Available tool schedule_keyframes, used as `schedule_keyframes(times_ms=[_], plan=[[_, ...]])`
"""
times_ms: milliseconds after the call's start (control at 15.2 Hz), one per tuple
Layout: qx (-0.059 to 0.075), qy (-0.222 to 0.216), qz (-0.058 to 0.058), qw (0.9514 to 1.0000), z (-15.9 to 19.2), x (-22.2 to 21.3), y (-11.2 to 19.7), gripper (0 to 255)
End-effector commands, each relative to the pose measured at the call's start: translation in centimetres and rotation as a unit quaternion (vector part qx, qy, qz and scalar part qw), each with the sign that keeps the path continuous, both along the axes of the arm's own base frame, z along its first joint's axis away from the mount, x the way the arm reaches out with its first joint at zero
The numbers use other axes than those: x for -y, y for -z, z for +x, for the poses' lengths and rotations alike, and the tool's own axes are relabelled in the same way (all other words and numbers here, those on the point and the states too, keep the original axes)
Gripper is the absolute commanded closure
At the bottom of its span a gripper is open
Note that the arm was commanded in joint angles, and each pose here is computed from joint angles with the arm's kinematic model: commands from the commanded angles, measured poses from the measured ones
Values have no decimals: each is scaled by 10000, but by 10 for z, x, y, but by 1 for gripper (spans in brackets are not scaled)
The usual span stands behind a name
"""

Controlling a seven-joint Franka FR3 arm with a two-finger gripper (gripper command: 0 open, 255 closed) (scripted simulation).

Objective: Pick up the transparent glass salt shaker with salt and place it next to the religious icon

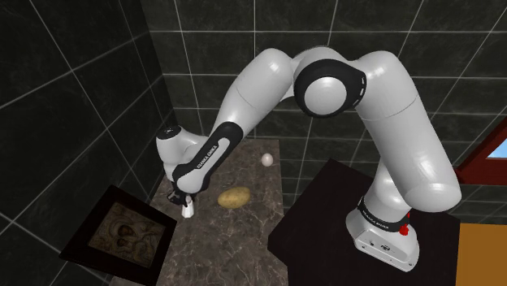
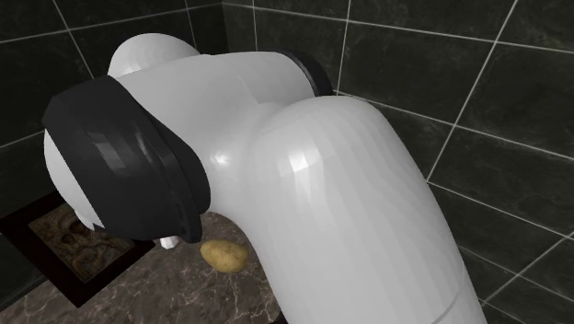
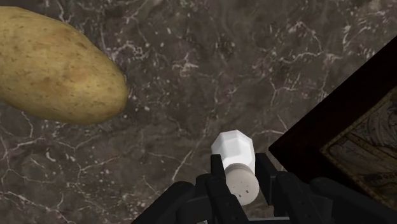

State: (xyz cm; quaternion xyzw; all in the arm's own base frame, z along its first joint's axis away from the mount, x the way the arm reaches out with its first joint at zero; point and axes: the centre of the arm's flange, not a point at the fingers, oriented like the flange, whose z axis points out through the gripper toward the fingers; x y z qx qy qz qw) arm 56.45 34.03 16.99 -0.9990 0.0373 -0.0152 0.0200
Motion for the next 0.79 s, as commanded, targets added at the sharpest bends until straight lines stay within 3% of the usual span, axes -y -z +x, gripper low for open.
schedule_keyframes(times_ms=[0, 396, 462, 726], plan=[[3, -1, 2, 10000, 0, -1, 3, 255], [3, -1, 2, 10000, 0, -1, 3, 255], [3, -1, 2, 10000, 0, -1, 3, 0], [3, -1, 2, 10000, -1, -1, 3, 0]])
